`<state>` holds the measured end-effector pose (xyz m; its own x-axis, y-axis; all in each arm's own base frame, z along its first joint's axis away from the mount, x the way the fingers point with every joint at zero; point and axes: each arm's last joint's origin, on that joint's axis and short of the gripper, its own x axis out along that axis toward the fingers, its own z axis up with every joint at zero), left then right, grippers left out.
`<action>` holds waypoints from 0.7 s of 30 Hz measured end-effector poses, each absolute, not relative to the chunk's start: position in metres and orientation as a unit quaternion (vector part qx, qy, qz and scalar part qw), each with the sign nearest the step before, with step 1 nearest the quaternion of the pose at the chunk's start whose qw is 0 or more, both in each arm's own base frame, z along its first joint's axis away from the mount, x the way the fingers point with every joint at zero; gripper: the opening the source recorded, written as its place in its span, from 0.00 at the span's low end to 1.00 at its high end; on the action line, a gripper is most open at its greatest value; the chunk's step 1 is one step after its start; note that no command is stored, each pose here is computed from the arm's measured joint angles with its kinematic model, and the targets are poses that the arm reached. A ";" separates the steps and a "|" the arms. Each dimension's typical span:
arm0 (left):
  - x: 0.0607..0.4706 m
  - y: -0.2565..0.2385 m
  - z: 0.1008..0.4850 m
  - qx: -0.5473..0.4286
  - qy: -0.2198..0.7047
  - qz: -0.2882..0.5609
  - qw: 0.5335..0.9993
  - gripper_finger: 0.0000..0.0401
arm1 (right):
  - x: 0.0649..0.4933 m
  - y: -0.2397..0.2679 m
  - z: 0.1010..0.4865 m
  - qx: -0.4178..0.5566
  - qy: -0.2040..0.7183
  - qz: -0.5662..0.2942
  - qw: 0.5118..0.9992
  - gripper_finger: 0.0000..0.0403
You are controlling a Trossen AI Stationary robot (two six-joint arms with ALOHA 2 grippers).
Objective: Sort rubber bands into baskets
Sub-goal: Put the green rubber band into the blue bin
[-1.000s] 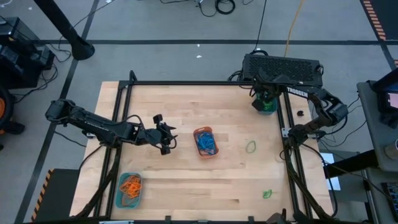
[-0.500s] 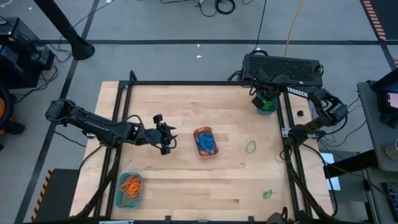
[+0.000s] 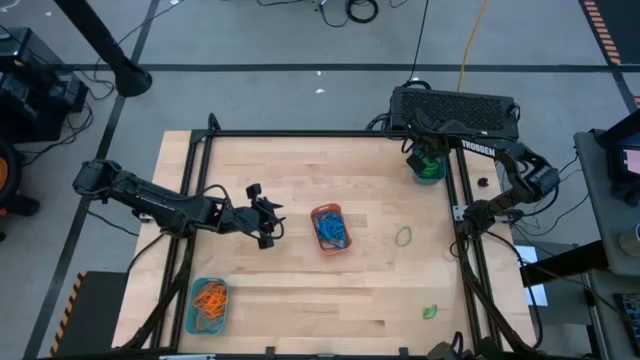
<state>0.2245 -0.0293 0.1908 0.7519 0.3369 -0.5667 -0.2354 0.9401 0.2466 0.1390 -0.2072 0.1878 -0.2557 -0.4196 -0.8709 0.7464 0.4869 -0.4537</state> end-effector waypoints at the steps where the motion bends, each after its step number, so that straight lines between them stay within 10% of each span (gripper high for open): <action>1: 0.224 -0.029 0.191 0.080 0.317 0.153 0.932 0.42 | 0.139 -0.207 0.188 0.131 0.623 -0.489 0.596 0.02; 21: 0.224 -0.029 0.191 0.080 0.317 0.153 0.932 0.42 | 0.140 -0.205 0.186 0.178 0.606 -0.481 0.608 0.20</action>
